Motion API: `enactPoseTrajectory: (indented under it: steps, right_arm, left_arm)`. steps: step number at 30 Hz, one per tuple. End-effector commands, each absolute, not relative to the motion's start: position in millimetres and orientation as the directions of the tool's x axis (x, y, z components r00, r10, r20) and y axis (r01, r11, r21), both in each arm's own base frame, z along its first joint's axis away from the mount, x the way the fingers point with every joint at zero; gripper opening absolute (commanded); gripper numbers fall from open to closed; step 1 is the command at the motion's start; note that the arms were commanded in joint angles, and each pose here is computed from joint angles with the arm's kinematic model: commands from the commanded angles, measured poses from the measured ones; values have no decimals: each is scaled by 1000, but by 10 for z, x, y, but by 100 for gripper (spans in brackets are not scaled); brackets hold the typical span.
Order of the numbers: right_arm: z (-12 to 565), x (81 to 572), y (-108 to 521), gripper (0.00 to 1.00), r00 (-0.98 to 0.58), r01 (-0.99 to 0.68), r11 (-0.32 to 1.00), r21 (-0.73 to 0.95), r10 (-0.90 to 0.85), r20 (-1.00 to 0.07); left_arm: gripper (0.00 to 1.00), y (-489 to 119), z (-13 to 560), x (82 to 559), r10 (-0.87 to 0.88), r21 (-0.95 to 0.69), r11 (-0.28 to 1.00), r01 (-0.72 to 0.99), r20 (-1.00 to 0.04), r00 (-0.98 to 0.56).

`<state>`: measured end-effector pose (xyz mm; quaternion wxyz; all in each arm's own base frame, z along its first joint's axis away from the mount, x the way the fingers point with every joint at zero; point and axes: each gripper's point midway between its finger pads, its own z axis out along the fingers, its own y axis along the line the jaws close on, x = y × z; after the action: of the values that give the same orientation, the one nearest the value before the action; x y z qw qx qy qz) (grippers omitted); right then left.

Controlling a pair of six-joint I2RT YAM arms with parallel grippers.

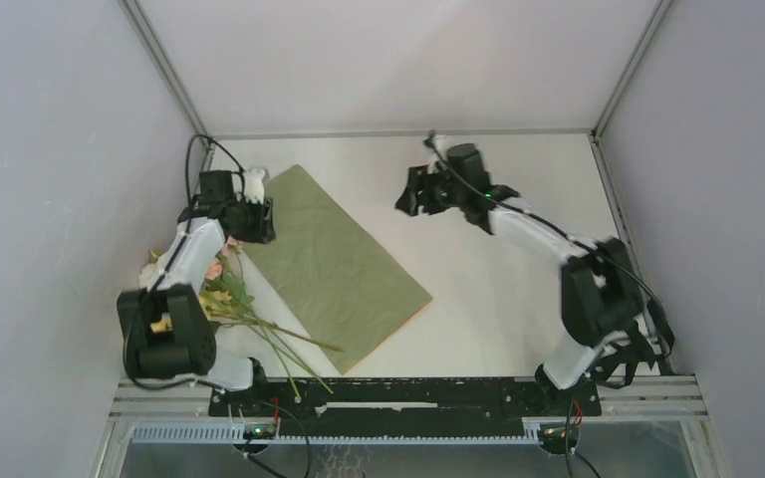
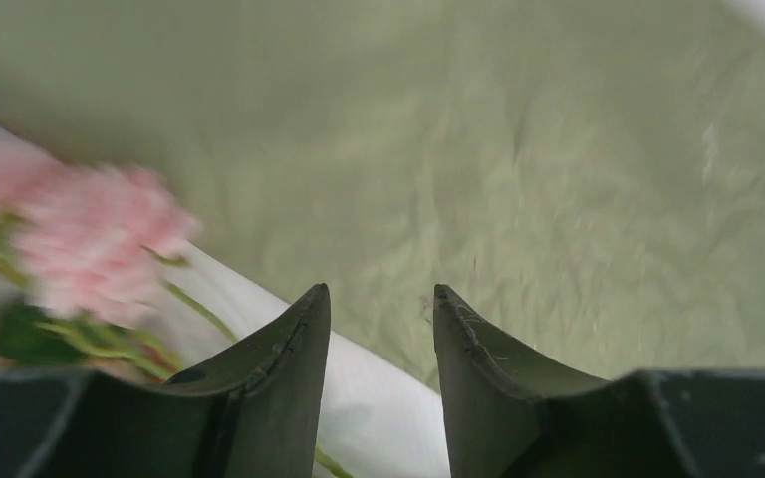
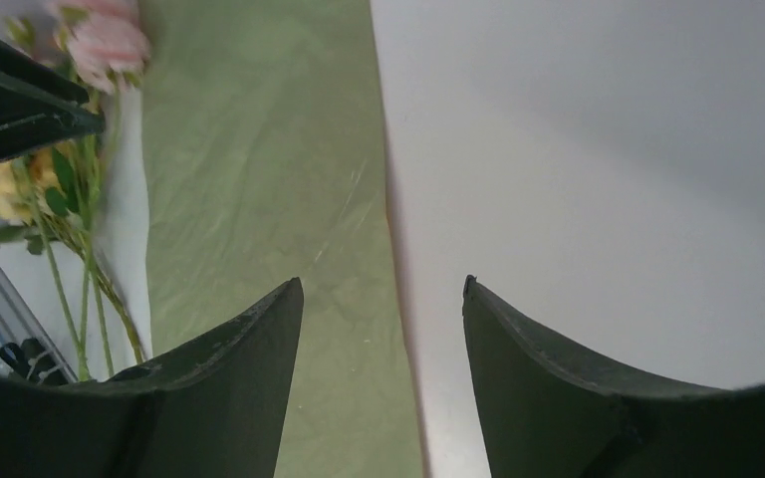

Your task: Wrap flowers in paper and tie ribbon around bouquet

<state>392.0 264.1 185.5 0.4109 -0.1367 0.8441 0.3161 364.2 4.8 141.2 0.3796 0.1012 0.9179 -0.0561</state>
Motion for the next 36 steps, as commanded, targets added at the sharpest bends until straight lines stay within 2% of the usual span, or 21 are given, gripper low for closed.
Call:
enactPoseTrajectory:
  steps: [1,6,12,17,23,29,30,33,34,36]
  right_arm:
    - [1203,3802,3011,69,-806,-422,773,473,-82,-586]
    - [697,3897,3491,68,-853,-448,762,467,-207,-480]
    - [386,3807,3788,61,-879,-460,702,543,-275,-390]
    - [441,3700,3883,51,-889,-454,627,633,-269,-371]
    - [540,3588,4097,50,-908,-418,504,756,-244,-339]
    - [698,3572,4211,40,-910,-414,445,794,-230,-345]
    - [724,3560,4227,35,-909,-415,440,797,-230,-347]
    - [832,3549,4226,3,-901,-433,439,787,-218,-374]
    - [883,3567,4199,0,-898,-440,448,778,-204,-390]
    - [1013,3635,4088,0,-886,-456,484,747,-166,-433]
  left_arm:
    - [47,-68,797,3084,114,-166,965,204,-435,-893]
    - [47,-72,588,3073,102,-182,966,182,-380,-919]
    - [46,-89,353,3029,79,-212,966,149,-307,-948]
    - [44,-97,226,3038,68,-227,965,131,-266,-962]
    - [43,-125,210,3038,71,-238,962,136,-263,-962]
    - [43,-173,166,3038,88,-240,959,151,-255,-963]
    - [43,-188,166,3045,91,-241,958,154,-255,-963]
    - [43,-248,205,3059,109,-250,952,177,-263,-959]
    - [43,-273,245,3069,122,-256,947,195,-275,-954]
    - [43,-337,390,3135,140,-270,935,231,-319,-937]
